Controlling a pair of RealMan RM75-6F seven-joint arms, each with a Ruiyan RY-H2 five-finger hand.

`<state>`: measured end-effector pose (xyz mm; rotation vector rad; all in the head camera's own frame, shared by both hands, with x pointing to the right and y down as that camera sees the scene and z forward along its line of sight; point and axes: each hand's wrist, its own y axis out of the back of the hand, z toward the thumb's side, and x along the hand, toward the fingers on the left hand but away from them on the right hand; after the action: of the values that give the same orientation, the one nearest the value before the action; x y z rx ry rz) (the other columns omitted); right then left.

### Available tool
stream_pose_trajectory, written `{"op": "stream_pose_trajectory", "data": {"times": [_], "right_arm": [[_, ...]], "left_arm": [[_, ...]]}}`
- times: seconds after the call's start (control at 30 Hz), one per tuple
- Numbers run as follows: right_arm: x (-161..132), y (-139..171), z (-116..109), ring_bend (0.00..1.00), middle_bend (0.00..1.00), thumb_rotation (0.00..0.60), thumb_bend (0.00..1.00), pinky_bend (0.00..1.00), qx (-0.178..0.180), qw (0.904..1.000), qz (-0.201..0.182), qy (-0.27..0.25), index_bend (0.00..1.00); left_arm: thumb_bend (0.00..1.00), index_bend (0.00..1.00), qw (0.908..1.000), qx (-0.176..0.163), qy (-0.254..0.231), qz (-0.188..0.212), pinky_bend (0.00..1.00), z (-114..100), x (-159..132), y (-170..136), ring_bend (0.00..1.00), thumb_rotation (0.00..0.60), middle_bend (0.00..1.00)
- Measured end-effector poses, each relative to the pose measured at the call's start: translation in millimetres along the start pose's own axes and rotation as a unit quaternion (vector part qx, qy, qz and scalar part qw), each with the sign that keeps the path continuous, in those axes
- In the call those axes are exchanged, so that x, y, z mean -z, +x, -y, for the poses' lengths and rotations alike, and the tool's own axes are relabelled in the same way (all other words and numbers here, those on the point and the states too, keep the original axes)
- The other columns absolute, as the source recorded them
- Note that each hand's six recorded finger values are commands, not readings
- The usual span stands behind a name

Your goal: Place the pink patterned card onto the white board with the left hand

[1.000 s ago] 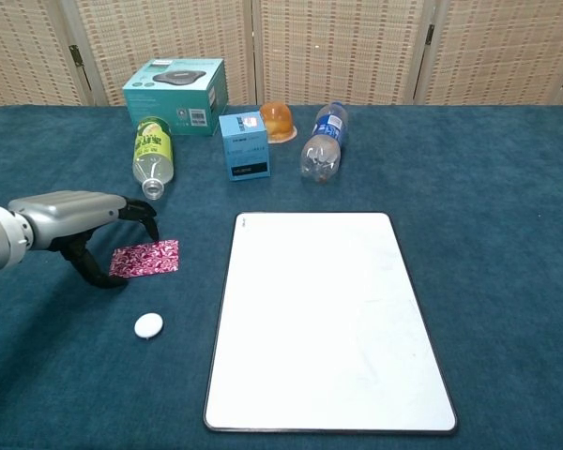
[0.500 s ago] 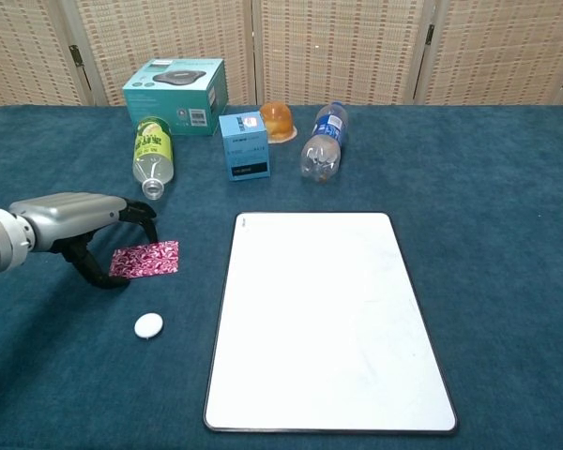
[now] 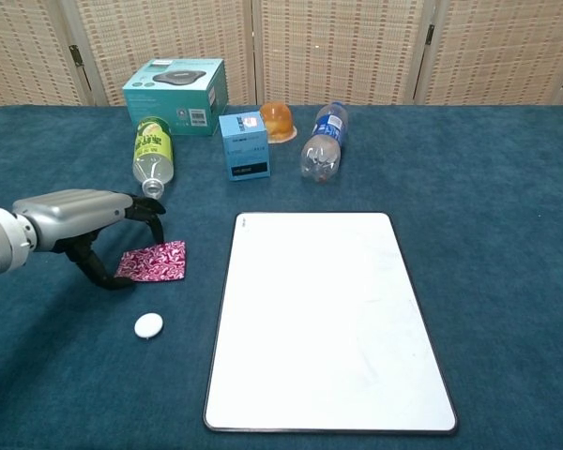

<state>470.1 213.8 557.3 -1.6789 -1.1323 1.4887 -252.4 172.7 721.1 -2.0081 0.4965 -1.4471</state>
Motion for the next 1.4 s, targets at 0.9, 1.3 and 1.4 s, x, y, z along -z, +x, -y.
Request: {"op": "stream_pose_trajectory", "data": {"times": [0.9,1.3,1.4], "right_arm": [[1.5,-1.1,-3.5,0.16,0.16,0.600,0.25,0.15,0.001,1.0000,0.007,0.003,0.15],[4.6,-0.8,-3.0,0.16,0.16,0.600,0.25,0.15,0.000,0.9999,0.011,0.002,0.15],[4.6,-1.0,-2.1,0.16,0.16,0.600,0.25,0.15,-0.001,0.9999,0.011,0.001,0.15]], "left_arm": [[0.34,0.40,0.9865,-0.030,0.029,0.158,0.00,-34.9,-121.0,8.1,0.07,0.600,0.11],[0.33,0.21,0.9839,-0.007,0.072,0.163,0.00,-17.9,-146.4,17.7,0.05,0.600,0.11],[0.33,0.20,0.9839,-0.005,0.074,0.162,0.00,-16.8,-148.0,15.3,0.04,0.600,0.11]]}}
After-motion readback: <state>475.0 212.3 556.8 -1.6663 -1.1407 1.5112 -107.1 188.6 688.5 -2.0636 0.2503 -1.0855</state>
